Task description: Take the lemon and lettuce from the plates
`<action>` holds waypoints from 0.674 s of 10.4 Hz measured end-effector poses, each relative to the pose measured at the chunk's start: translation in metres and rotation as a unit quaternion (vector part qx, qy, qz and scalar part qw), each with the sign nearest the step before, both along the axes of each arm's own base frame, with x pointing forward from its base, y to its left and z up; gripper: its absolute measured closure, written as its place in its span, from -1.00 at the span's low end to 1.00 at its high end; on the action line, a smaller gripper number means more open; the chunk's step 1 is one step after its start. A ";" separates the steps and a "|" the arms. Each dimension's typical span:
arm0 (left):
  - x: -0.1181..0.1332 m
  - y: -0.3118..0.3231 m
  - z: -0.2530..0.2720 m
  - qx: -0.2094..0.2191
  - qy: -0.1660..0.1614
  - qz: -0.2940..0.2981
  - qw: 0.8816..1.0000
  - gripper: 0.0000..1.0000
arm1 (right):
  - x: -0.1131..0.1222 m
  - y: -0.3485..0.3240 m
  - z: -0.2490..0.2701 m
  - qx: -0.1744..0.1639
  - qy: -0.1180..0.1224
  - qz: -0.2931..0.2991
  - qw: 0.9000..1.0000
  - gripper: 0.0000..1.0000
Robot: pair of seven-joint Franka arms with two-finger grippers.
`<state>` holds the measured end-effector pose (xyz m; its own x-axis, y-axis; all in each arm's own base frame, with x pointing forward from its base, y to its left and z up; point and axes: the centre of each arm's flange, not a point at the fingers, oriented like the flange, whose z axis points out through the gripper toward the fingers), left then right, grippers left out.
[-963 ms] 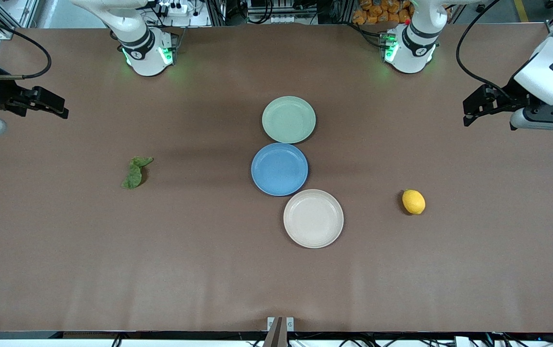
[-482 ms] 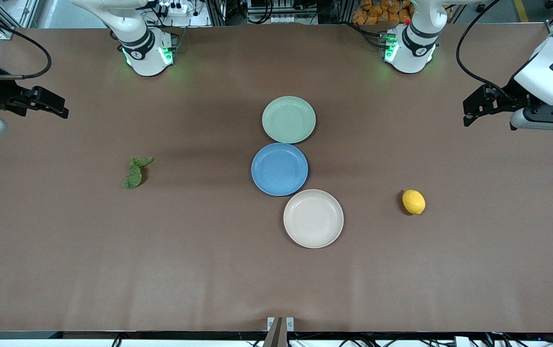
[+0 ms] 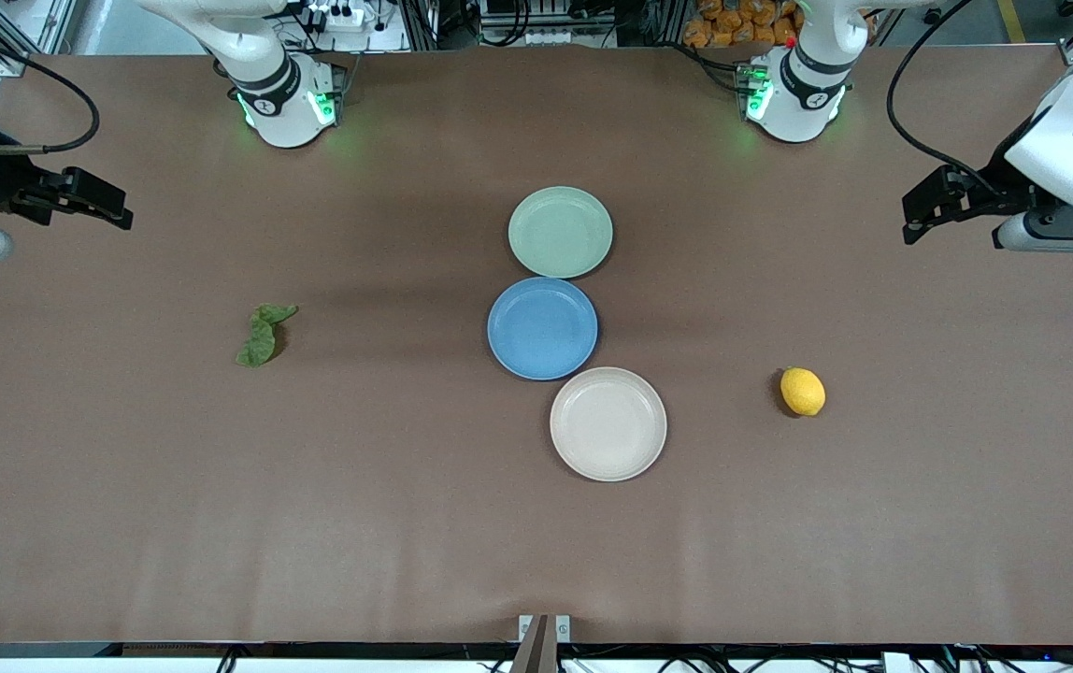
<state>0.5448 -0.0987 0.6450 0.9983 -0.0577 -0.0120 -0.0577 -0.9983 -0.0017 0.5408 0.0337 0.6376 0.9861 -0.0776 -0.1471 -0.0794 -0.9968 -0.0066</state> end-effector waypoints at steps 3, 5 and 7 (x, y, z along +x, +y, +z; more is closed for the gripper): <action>-0.002 0.000 -0.002 0.002 0.009 0.000 1.000 -1.00 | 0.000 0.000 0.000 0.000 0.002 0.000 1.000 -1.00; 0.000 0.000 0.001 0.000 0.000 0.000 1.000 -1.00 | 0.000 0.000 0.000 0.000 0.002 0.000 1.000 -1.00; 0.005 0.000 0.010 -0.005 -0.028 0.000 1.000 -1.00 | 0.000 0.000 0.000 0.000 0.002 0.000 1.000 -1.00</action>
